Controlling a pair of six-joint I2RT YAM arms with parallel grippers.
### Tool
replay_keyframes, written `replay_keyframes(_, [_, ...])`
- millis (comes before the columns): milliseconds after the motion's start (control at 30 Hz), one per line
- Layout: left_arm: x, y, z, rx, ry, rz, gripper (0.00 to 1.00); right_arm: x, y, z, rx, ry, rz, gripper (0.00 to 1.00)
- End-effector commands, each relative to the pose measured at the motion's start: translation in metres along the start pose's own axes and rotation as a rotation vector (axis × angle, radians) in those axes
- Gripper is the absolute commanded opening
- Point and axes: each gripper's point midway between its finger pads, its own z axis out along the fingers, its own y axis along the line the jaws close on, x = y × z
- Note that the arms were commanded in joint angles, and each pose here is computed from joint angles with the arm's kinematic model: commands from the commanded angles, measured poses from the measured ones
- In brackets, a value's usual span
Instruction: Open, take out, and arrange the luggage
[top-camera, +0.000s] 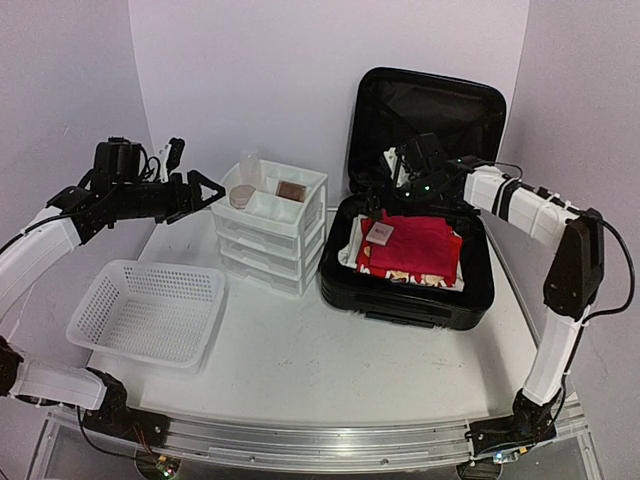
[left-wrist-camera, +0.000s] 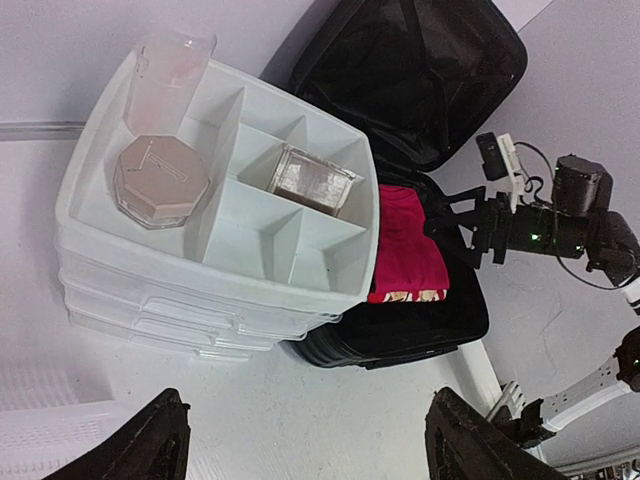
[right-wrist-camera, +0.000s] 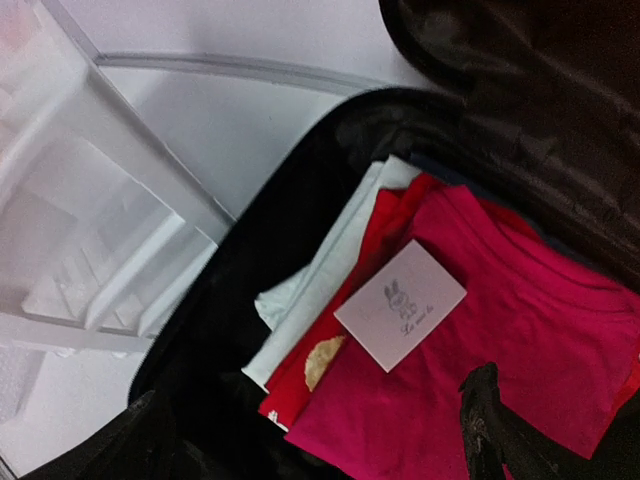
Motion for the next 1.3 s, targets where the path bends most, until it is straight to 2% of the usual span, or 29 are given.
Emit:
replay_keyframes(0, [-0.022,-0.022,-0.007,0.078,-0.066,0.015,0.82,0.009,-0.002,0.015,0.005,0.029,-0.122,0.98])
replay_keyframes(67, [-0.021,-0.022,-0.009,0.077,-0.069,0.012,0.81,0.016,-0.010,0.026,0.032,0.063,-0.226,0.98])
replay_keyframes(167, [-0.021,-0.021,-0.009,0.074,-0.070,0.003,0.82,0.025,-0.021,0.043,0.062,0.144,-0.295,0.98])
replay_keyframes(267, [-0.020,-0.021,-0.008,0.075,-0.066,-0.008,0.81,0.019,-0.047,0.058,0.205,0.175,-0.171,0.98])
replay_keyframes(400, [-0.020,-0.019,-0.004,0.072,-0.066,-0.019,0.81,0.025,-0.052,0.074,0.269,0.148,0.090,0.98])
replay_keyframes(600, [-0.019,-0.021,0.001,0.096,-0.048,-0.026,0.81,0.019,-0.066,0.092,0.431,0.084,0.197,0.98])
replay_keyframes(800, [-0.018,-0.021,-0.002,0.091,-0.057,-0.014,0.81,0.016,-0.065,0.105,0.495,0.057,0.191,0.98])
replay_keyframes(1067, [-0.014,-0.020,0.000,0.095,-0.047,-0.012,0.81,0.016,-0.057,0.121,0.560,0.058,0.098,0.98])
replay_keyframes(1267, [-0.013,-0.019,-0.002,0.091,-0.050,-0.008,0.82,0.015,-0.058,0.119,0.574,0.057,0.103,0.85])
